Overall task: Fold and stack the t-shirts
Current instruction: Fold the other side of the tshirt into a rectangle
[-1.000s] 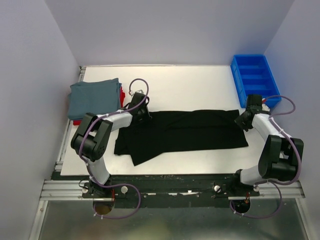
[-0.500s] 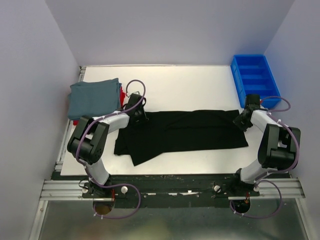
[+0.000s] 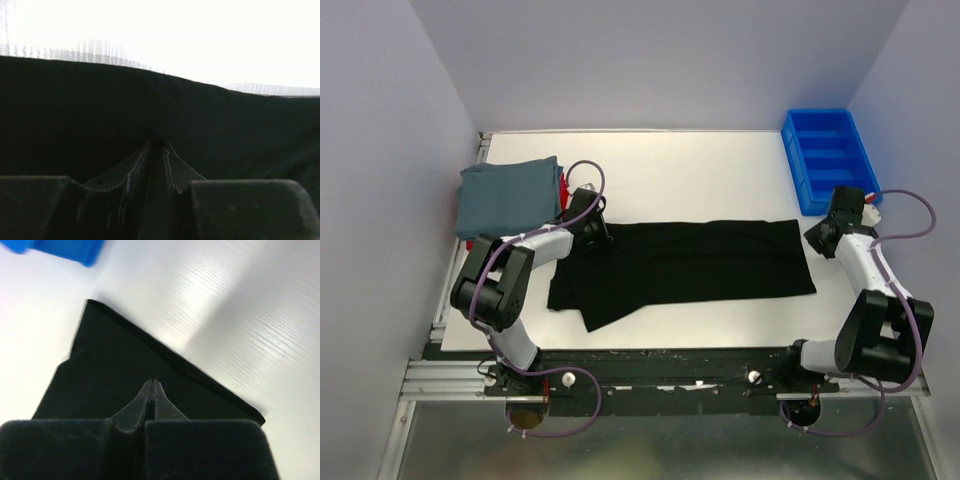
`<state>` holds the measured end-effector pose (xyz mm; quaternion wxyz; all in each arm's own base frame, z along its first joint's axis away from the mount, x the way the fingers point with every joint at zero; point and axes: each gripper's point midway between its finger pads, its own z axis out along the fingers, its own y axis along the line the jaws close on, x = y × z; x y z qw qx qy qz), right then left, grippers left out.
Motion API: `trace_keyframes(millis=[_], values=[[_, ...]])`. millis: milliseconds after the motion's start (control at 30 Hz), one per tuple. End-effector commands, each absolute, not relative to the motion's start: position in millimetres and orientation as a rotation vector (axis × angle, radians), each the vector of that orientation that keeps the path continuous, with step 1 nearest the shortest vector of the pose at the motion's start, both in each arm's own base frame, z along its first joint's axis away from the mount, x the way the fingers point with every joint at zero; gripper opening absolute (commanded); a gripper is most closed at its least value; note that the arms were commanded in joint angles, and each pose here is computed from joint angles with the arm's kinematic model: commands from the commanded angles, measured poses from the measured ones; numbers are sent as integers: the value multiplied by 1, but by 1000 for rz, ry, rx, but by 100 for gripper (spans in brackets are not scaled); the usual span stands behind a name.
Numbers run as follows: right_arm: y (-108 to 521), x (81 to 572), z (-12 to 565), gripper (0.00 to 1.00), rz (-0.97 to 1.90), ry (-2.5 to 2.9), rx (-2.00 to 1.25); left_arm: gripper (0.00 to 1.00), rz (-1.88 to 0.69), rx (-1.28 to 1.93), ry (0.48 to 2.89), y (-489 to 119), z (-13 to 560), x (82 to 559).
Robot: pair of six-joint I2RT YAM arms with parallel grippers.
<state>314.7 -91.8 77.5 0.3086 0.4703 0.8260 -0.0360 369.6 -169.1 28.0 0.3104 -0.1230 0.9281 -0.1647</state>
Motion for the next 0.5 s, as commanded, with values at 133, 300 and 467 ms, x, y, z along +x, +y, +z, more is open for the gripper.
trace_keyframes(millis=[133,300,467], values=[[-28,327,104,19,182,2235,802,38,-232,-245,2397,-155,68,349],[47,318,105,31,467,2303,568,41,-315,-250,2387,-164,87,321],[127,286,106,34,689,2372,237,48,-368,-290,2380,-155,96,274]])
